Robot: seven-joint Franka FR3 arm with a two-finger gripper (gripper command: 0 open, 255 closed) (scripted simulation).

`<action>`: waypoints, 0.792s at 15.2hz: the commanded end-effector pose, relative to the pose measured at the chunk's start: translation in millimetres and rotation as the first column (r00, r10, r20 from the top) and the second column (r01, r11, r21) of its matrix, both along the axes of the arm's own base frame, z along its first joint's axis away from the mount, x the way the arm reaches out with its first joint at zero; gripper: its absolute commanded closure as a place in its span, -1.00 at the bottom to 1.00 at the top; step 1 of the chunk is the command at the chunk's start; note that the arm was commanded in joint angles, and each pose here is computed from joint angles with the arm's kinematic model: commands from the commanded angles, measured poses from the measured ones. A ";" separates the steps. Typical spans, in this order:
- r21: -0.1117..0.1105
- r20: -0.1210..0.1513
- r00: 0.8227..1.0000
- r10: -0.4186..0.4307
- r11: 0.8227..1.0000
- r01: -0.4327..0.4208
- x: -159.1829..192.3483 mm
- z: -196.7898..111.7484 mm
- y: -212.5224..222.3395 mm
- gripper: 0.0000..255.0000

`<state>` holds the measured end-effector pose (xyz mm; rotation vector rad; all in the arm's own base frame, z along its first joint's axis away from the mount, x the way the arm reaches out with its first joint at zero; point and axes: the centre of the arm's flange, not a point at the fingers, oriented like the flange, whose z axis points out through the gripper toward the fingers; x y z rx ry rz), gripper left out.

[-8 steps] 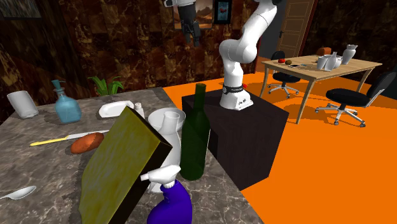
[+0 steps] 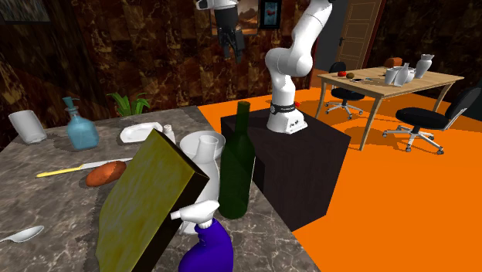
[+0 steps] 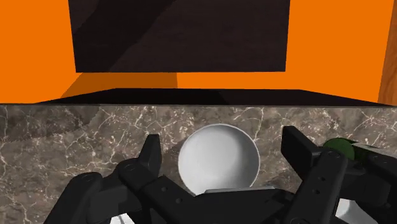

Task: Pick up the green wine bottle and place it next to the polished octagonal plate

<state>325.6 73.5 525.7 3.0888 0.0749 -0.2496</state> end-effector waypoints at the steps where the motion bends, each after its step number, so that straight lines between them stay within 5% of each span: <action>1: 0.009 0.014 1.000 0.014 1.000 -0.014 7.6 -4.6 23.9 -1.00; 12: 0.047 0.088 0.992 0.093 0.994 -0.098 50.3 -17.6 152.7 -1.00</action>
